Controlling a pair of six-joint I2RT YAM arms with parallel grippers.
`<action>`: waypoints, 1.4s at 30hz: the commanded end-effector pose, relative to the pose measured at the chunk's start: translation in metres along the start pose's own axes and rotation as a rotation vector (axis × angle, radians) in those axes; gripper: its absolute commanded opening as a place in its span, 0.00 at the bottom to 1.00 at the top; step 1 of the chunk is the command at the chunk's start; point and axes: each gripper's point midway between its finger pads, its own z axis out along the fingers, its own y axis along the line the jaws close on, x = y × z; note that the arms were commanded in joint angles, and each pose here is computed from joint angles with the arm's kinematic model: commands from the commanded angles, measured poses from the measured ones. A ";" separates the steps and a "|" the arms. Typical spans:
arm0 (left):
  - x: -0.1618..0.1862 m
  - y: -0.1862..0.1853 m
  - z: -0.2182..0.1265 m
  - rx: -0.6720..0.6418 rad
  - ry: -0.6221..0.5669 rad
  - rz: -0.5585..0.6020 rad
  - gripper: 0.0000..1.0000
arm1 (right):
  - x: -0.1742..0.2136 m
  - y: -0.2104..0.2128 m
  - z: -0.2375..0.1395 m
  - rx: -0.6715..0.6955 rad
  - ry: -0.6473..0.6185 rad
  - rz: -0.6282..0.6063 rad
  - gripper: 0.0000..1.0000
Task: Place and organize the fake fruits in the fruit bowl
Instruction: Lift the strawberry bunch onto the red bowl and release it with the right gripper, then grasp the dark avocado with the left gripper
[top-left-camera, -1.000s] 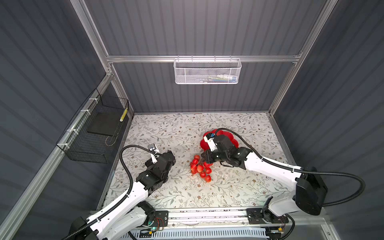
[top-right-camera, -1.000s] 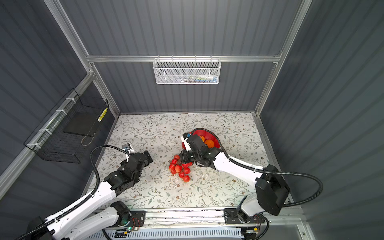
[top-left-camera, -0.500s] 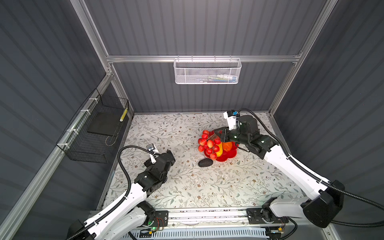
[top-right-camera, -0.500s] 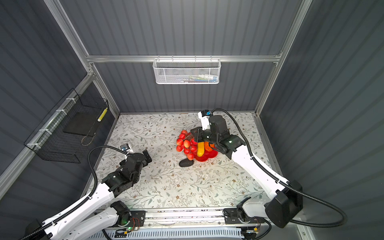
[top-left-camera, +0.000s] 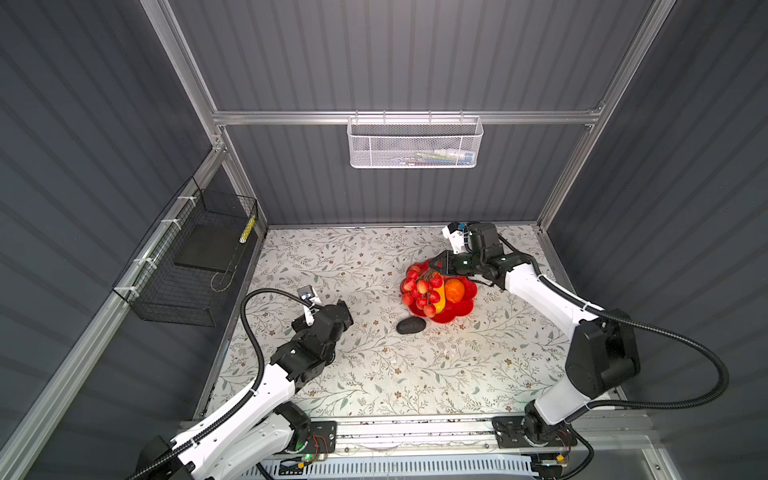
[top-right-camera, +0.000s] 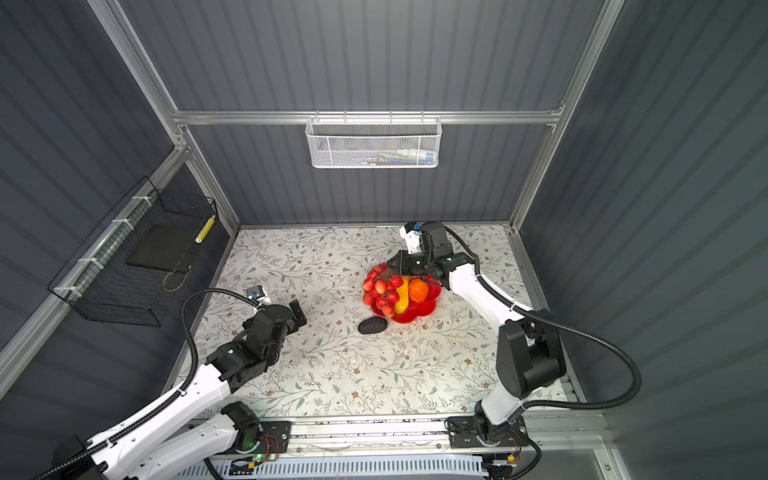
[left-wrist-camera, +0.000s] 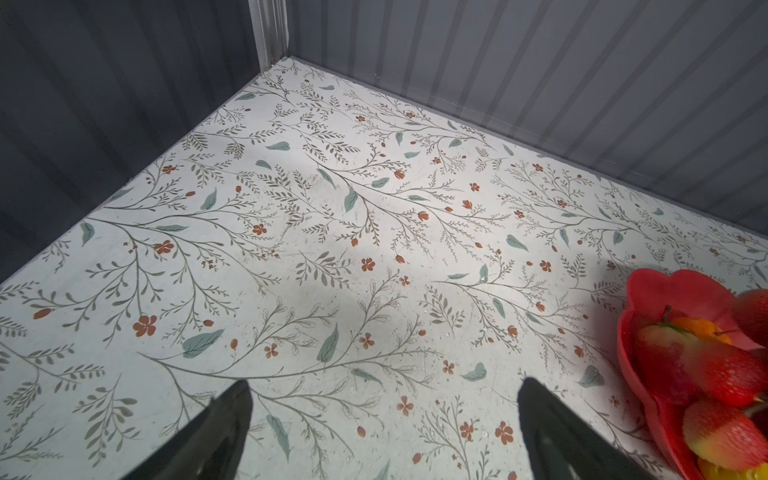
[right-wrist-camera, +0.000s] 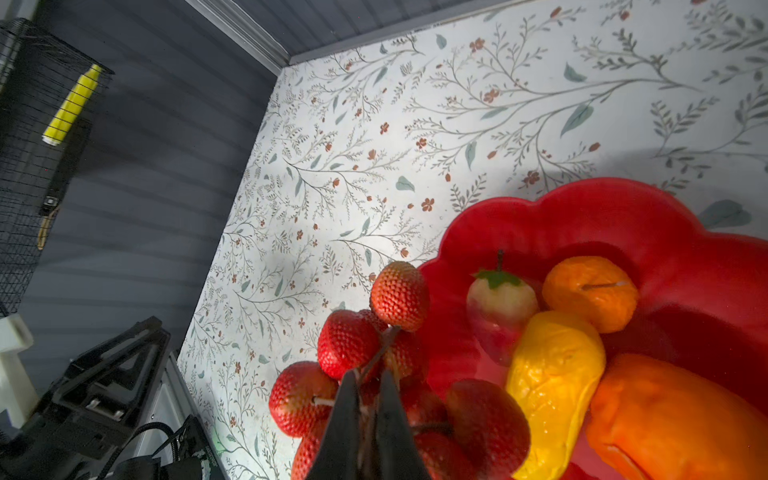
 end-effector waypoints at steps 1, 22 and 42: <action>-0.015 -0.019 -0.003 0.076 -0.014 0.022 1.00 | -0.023 -0.002 0.001 -0.055 -0.030 -0.024 0.00; 0.074 -0.144 0.004 0.672 0.356 0.428 0.96 | -0.063 -0.037 -0.045 0.125 -0.228 -0.003 0.82; 0.185 -0.206 0.033 0.731 0.631 0.809 0.88 | -0.038 -0.025 -0.148 0.246 -0.463 -0.033 0.99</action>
